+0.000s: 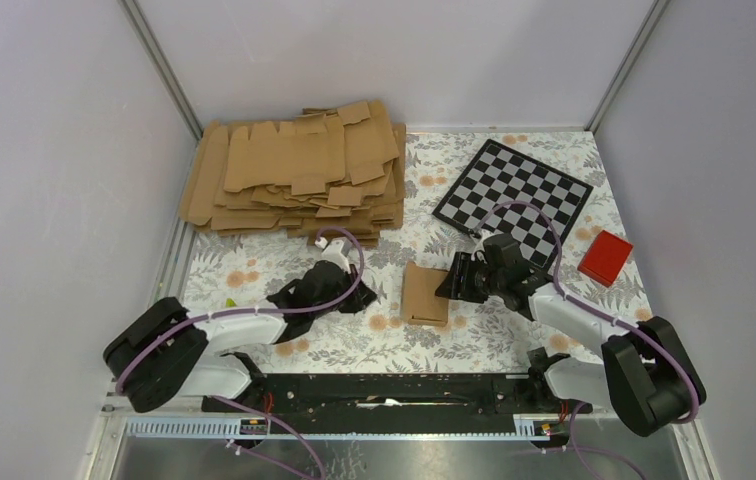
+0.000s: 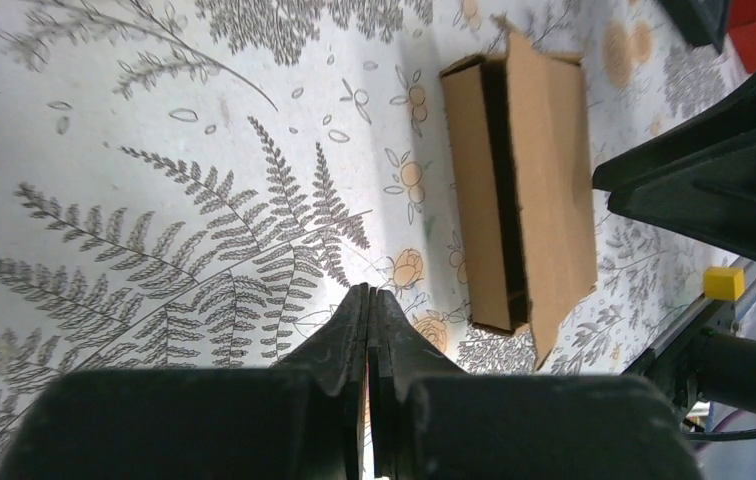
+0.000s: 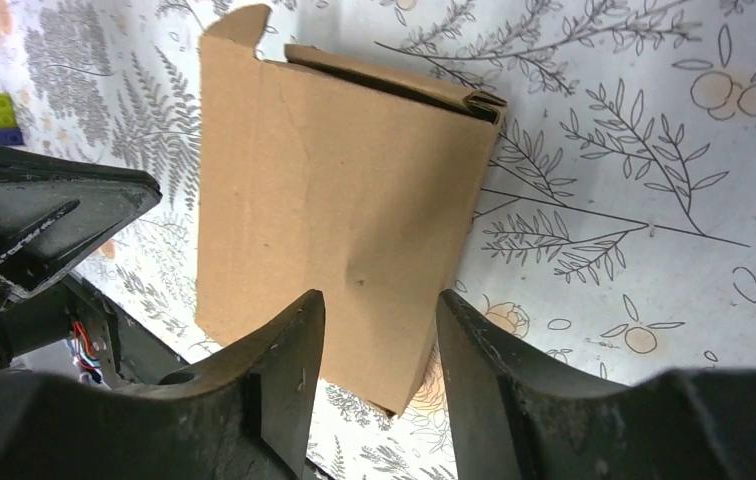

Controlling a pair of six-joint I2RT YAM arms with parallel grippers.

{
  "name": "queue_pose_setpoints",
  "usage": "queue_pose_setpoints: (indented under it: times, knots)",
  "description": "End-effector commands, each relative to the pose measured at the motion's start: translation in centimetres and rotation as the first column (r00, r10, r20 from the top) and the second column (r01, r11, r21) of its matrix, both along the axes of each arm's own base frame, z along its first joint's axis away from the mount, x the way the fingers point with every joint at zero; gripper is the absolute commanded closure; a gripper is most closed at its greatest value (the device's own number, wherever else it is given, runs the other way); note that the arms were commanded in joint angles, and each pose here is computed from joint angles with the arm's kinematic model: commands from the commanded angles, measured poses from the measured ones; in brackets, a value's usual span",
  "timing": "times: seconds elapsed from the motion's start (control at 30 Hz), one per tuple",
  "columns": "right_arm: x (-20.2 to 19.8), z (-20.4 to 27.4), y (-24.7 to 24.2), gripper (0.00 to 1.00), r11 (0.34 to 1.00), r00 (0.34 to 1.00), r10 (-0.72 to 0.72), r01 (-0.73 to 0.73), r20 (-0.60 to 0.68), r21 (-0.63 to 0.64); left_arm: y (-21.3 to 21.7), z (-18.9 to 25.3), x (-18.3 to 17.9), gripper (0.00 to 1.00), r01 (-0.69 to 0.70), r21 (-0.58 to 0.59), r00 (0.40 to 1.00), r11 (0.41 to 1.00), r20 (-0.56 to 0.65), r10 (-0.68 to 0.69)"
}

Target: Fold the paper box

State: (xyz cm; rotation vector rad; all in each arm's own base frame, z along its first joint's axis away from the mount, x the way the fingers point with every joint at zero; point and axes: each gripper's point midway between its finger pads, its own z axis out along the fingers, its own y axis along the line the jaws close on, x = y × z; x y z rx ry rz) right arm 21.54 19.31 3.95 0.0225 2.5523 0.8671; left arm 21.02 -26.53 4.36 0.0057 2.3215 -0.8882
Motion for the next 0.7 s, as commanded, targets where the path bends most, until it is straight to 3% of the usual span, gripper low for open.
queue_pose_setpoints:
  times: [0.0, 0.23, 0.5, 0.67]
  knots:
    - [0.3, 0.7, -0.4, 0.48, 1.000, 0.999, 0.000, 0.001, 0.051, -0.017, 1.4, 1.9, 1.5, 1.00, -0.073, 0.000, 0.991, 0.997, 0.110, 0.073]
    - [0.5, -0.2, 0.7, 0.49, 1.000, 1.000, 0.025, -0.025, -0.010, 0.006, 3.3, 2.8, 1.8, 1.00, -0.134, 0.025, 0.979, 0.991, 0.156, 0.129]
    - [2.8, 1.0, 3.5, 0.50, 0.997, 0.998, 0.055, -0.056, 0.013, 0.047, 3.4, 2.8, 1.8, 1.00, -0.110, -0.055, 0.985, 0.992, 0.131, 0.116]
    - [3.3, 2.0, 3.5, 0.44, 0.998, 0.997, 0.053, -0.055, 0.051, 0.041, 3.8, 3.7, 1.5, 1.00, -0.081, -0.070, 0.986, 0.994, 0.143, 0.090]
